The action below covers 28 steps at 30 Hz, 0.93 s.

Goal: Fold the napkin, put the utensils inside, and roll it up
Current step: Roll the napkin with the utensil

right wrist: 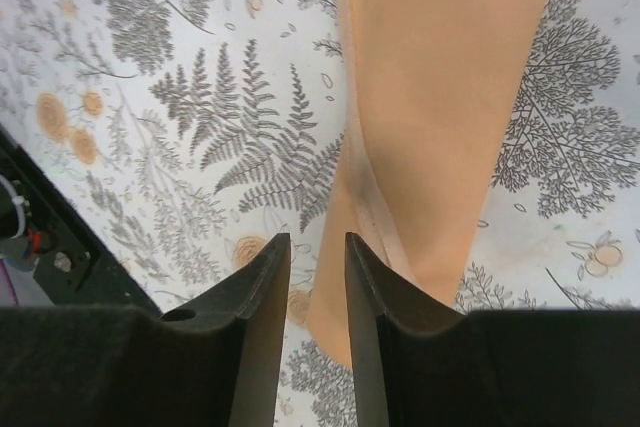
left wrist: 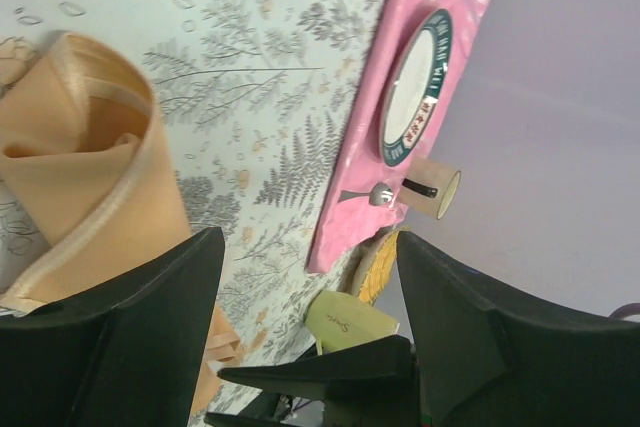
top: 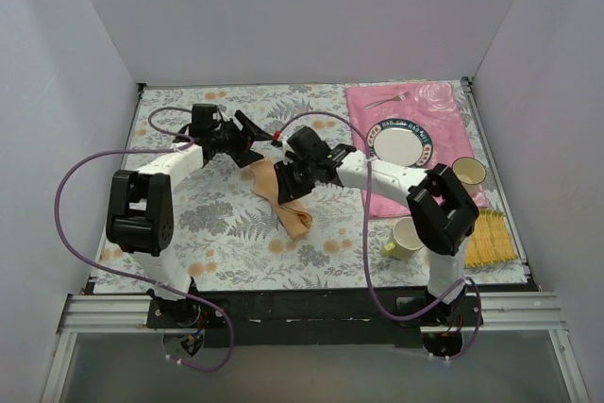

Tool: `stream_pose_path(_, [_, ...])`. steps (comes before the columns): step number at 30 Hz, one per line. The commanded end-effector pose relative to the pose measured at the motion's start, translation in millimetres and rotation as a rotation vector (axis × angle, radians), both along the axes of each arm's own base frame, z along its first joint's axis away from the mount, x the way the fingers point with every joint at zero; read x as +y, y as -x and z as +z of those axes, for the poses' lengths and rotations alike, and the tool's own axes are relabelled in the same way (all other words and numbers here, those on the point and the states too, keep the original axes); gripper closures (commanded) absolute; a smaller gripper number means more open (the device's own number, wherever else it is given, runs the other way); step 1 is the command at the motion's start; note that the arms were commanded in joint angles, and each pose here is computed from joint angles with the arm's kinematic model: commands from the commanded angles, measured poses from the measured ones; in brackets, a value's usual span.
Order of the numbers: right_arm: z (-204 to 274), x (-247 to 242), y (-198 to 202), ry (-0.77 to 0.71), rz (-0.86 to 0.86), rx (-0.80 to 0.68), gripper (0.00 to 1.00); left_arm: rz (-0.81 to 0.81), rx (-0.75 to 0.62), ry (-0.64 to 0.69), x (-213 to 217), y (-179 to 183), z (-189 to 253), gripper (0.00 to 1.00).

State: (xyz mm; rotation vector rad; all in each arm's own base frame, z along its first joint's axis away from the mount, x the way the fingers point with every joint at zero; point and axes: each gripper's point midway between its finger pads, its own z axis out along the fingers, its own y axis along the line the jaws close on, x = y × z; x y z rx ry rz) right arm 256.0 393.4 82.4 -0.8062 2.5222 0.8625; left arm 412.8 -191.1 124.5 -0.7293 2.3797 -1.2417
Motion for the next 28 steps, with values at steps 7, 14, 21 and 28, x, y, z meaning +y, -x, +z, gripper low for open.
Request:
stream_pose_path(7, [108.3,-50.3,1.3,-0.043,-0.131,-0.224,0.55,-0.118,-0.252,-0.007,-12.0,47.0,101.0,0.28])
stream_pose_path(14, [194.4,-151.5,22.9,-0.153,-0.453,-0.468,0.23,-0.226,-0.585,-0.016,-61.7,112.9,207.5,0.04])
stream_pose_path(21, [253.0,-212.9,68.3,-0.4,-0.564,-0.573,0.01,-0.33,-0.687,-0.003,-135.1,168.0,237.3,0.02])
stream_pose_path(28, [260.6,-233.5,79.2,-0.405,-0.579,-0.615,0.01,-0.303,-0.711,-0.024,-132.8,167.9,240.0,0.02])
